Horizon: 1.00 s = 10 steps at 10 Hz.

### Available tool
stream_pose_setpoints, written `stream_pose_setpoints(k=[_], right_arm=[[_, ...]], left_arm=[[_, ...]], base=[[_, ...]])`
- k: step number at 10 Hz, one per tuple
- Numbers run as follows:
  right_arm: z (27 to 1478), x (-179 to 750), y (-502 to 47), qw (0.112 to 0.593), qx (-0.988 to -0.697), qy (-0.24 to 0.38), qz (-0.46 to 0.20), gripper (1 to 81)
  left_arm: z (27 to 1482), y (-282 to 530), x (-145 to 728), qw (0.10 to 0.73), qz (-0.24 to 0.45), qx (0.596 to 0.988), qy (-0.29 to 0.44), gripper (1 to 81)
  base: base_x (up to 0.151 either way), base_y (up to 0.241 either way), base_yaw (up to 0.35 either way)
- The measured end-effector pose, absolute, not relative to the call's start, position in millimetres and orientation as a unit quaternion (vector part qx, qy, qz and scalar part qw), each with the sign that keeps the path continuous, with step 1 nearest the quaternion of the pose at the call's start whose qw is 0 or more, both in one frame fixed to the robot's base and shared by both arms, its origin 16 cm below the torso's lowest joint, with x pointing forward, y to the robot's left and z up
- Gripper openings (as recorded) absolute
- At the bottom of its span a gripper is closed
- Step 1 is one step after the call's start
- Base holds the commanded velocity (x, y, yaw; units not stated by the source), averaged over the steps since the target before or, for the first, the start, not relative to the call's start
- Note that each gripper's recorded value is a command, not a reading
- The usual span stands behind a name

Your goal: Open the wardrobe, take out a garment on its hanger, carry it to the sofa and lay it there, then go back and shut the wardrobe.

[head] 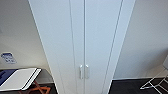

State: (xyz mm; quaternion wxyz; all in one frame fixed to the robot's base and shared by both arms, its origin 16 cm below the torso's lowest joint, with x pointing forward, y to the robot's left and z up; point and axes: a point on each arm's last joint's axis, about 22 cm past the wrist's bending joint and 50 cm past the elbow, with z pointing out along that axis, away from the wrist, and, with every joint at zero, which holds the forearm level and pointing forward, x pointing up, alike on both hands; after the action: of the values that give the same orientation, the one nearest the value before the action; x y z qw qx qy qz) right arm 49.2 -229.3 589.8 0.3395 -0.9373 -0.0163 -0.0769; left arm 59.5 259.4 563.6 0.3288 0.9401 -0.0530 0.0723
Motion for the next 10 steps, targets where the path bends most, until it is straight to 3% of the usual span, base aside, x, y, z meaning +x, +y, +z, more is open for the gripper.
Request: stream_pose_setpoints(k=[4, 10], right_arm=[[663, 145, -233, 0.369, -0.915, -0.05, -0.154, 81.1], [768, 277, -227, 0.381, -0.879, -0.127, -0.258, 81.1]], left_arm=[[629, 256, 144, 0.362, 0.133, 0.919, -0.084, 81.1], [713, 264, 285, 0.356, 0.258, 0.882, -0.173, 81.1]], base=[[0.0, 0.0, 0.0], [0.0, 0.0, 0.0]])
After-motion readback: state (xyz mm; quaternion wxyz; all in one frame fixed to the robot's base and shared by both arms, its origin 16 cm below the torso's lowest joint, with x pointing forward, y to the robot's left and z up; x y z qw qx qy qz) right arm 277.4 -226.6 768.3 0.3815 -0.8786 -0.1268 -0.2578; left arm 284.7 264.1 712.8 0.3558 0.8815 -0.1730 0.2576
